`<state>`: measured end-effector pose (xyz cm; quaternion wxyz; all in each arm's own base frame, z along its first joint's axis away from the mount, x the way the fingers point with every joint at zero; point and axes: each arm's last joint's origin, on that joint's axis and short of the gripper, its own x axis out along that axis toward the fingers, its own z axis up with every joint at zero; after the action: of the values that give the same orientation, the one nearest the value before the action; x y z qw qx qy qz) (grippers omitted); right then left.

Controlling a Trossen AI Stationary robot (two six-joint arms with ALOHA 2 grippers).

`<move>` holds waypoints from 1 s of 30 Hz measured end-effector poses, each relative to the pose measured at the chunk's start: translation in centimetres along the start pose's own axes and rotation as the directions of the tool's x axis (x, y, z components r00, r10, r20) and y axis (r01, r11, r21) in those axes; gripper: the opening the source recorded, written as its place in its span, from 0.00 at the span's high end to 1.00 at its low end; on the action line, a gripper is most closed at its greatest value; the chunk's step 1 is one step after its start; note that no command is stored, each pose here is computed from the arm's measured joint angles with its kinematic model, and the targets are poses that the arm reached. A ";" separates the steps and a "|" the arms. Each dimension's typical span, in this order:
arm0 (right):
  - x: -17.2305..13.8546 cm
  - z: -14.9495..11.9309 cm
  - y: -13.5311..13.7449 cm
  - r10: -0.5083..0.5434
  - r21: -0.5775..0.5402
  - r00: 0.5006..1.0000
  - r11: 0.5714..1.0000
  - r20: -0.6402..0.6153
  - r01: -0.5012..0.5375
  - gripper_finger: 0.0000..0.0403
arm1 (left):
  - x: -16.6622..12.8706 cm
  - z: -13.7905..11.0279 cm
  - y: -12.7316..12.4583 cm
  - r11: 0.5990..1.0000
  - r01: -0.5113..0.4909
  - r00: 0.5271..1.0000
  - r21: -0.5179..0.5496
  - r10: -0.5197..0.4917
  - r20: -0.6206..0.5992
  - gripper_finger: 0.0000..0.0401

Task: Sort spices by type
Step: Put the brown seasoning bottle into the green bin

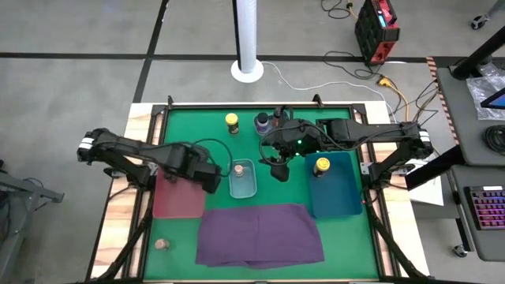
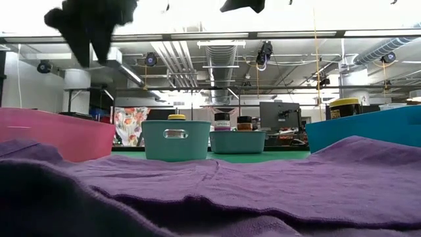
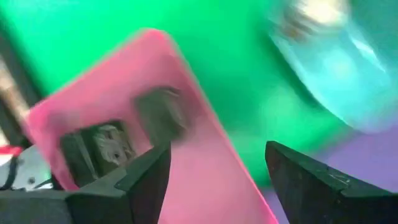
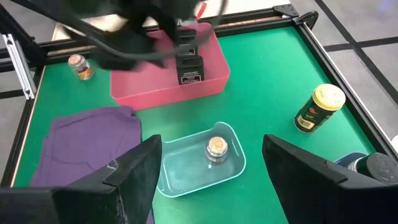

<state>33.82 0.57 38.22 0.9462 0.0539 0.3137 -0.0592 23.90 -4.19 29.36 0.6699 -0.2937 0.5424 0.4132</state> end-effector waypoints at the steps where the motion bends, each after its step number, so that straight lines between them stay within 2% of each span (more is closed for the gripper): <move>1: 0.0 0.0 0.0 0.000 0.000 1.000 1.000 0.000 0.000 0.33 | -1.1 -0.2 -0.3 0.997 0.052 0.998 0.062 -0.050 -0.033 0.39; 3: 0.0 0.0 0.0 0.000 0.000 1.000 1.000 -0.001 0.000 0.34 | -3.3 -1.2 -0.9 0.963 0.185 0.977 0.197 -0.158 -0.146 0.40; 6: 0.0 0.0 0.0 0.007 -0.016 1.000 1.000 -0.002 -0.007 0.35 | -6.8 -4.1 -1.8 0.839 0.375 0.919 0.395 -0.282 -0.275 0.40; 8: 0.0 0.0 0.1 0.023 -0.025 1.000 0.999 -0.005 -0.023 0.35 | -8.6 -6.8 -1.8 0.760 0.421 0.905 0.495 -0.318 -0.282 0.40; 10: 0.0 0.0 0.1 0.027 -0.036 1.000 0.999 -0.005 -0.027 0.35 | -9.7 -9.6 -1.5 0.714 0.438 0.898 0.545 -0.324 -0.297 0.40; 12: 0.0 0.0 0.1 0.027 -0.044 1.000 0.999 -0.005 -0.027 0.35 | -9.9 -12.2 -1.1 0.721 0.435 0.898 0.540 -0.302 -0.321 0.40; 17: 0.0 0.1 0.1 0.028 -0.051 1.000 0.998 0.006 -0.028 0.32 | -8.3 -17.4 0.1 0.799 0.379 0.913 0.466 -0.241 -0.330 0.40; 19: 0.0 0.2 0.1 0.029 -0.050 0.999 0.998 0.013 -0.029 0.31 | -7.5 -18.9 0.5 0.816 0.366 0.919 0.448 -0.241 -0.311 0.40; 22: 0.0 0.3 0.1 0.032 -0.043 0.999 0.999 0.030 -0.031 0.30 | -6.0 -20.4 0.9 0.823 0.348 0.928 0.450 -0.234 -0.290 0.41; 30: 0.0 0.3 0.1 0.032 -0.005 0.999 0.999 0.029 -0.032 0.32 | -1.0 -23.0 1.5 0.799 0.341 0.932 0.496 -0.216 -0.292 0.41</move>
<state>34.01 0.66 38.48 0.9515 0.0558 0.2993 -0.0442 11.41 -23.01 24.90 0.7144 -0.2147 0.6577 0.1052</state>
